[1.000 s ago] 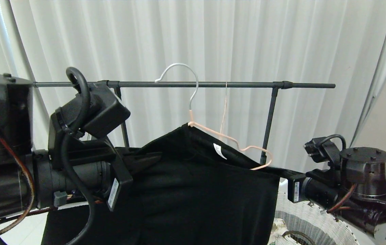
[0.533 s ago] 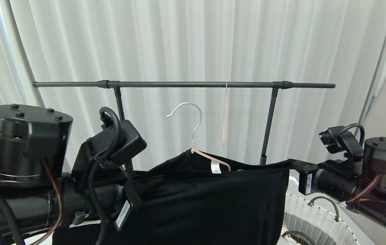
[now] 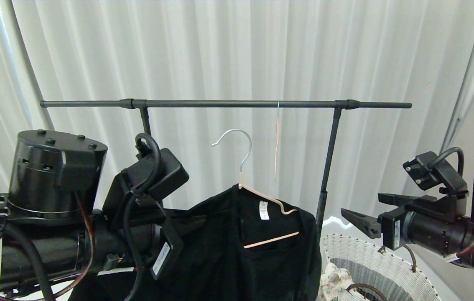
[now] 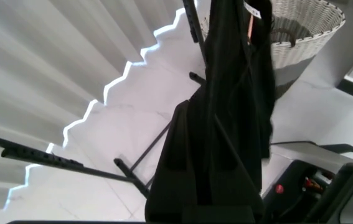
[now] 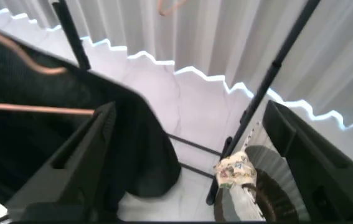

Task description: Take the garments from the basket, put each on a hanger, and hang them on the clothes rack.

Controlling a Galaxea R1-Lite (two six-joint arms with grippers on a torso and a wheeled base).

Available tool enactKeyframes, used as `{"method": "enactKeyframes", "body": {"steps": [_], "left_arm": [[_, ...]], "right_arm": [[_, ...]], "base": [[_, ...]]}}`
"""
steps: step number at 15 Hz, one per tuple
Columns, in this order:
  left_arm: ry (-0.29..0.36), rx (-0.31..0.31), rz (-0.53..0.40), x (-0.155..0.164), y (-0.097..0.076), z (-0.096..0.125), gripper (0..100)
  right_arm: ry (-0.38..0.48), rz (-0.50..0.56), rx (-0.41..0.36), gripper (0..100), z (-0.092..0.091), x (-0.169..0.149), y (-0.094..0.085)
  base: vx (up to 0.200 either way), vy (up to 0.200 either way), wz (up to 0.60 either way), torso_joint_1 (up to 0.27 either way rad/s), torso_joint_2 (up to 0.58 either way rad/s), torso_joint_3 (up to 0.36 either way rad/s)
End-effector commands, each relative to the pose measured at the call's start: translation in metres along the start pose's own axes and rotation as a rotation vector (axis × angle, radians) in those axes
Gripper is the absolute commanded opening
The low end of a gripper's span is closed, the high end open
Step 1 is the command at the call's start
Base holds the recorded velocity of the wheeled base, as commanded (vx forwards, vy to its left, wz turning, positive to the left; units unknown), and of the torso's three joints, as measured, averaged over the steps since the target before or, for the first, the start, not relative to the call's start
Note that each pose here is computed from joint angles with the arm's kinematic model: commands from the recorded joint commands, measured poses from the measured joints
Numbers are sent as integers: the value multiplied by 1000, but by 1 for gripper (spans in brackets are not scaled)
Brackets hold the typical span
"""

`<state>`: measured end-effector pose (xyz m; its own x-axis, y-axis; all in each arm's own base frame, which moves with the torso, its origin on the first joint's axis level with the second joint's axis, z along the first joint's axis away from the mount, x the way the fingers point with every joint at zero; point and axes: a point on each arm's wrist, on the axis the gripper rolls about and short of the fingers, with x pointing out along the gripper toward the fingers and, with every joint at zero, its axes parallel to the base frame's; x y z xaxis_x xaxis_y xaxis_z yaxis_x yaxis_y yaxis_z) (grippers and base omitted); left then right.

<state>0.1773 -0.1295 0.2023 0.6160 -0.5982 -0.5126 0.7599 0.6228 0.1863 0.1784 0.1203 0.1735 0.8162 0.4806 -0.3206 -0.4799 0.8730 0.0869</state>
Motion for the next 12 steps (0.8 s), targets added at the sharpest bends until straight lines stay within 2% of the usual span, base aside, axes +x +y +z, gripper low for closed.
{"method": "enactKeyframes", "body": {"steps": [1, 3, 6, 7, 10, 12], "left_arm": [[-8, 1, 0, 1, 0, 0, 0], [-28, 3, -2, 0, 0, 2, 0], [-94, 11, -80, -6, -2, 6, 0], [-124, 18, -127, -7, -3, 6, 0], [-171, 38, -145, -5, -6, -3, 0], [-203, 54, -180, -8, -10, -12, 0]], "right_arm": [[-26, 16, -2, 100, 4, -6, 0], [-32, 49, -56, 100, 5, -9, 1], [-48, 115, -147, 100, 12, -13, 3], [-40, 171, -189, 100, 21, -21, 6], [23, 350, -291, 100, 40, -36, 14], [50, 456, -325, 100, 54, -34, 33]], "base": [[0, 0, 0, 0, 0, 0], [0, 0, 0, 0, 0, 0], [0, 0, 0, 0, 0, 0], [0, 0, 0, 0, 0, 0], [0, 0, 0, 0, 0, 0], [0, 0, 0, 0, 0, 0]]}}
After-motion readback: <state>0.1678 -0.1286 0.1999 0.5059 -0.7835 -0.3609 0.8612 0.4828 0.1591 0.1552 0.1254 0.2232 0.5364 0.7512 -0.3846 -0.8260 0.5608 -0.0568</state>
